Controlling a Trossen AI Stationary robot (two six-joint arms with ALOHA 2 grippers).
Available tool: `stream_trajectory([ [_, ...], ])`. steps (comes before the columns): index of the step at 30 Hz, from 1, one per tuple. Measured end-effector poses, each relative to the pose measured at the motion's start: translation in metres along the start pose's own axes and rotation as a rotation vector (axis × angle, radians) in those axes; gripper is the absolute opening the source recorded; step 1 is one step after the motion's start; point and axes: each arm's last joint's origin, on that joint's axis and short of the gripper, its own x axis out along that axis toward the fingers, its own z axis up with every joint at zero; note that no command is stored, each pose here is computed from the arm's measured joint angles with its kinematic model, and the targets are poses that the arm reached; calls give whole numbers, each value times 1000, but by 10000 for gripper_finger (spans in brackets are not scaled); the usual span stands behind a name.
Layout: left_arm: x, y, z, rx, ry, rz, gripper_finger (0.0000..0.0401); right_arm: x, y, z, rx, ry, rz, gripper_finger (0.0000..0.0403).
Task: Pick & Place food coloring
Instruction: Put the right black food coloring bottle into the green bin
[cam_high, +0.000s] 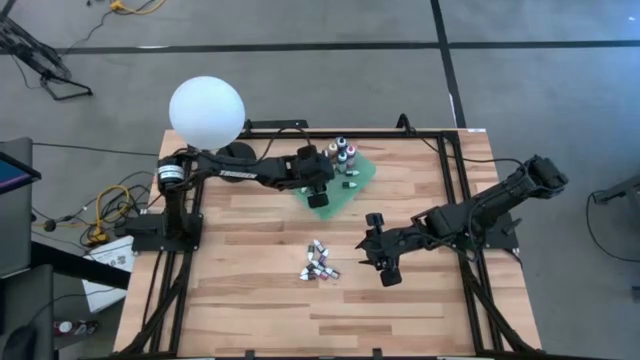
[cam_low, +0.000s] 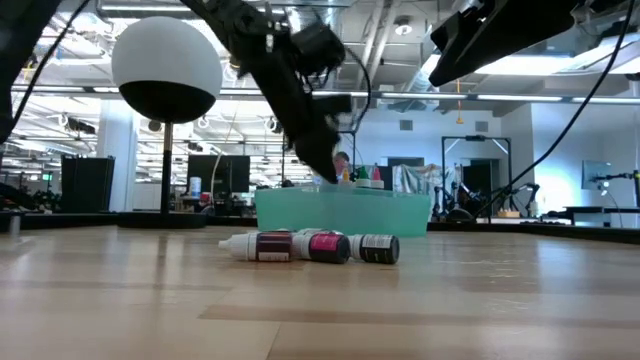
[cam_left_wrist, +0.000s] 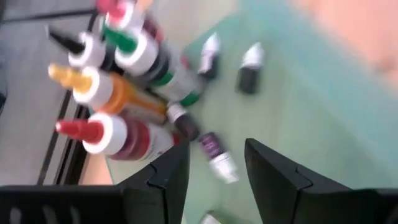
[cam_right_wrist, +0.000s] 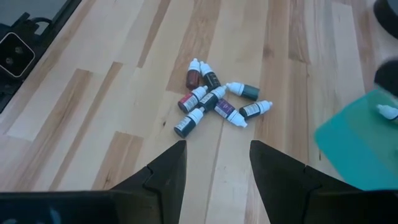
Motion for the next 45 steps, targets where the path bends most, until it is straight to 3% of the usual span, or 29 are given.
stream_trajectory([
  [9, -98, -29, 15, 89, -114, -172, 145, 2, 0, 7, 10, -65, 2, 168],
  [18, -159, -80, -31, 57, -334, -276, 145, 57, 2, 1, -26, -41, -9, 168],
  [23, -173, -100, -67, 8, -406, -261, 145, 71, -6, 2, 68, -62, 16, 168],
  [30, -180, -116, -98, -40, -462, -187, 145, 95, 1, -6, 207, -49, 55, 168],
  [45, -183, -121, -102, -23, -479, -140, 145, 136, 14, -22, 259, 21, 15, 168],
])
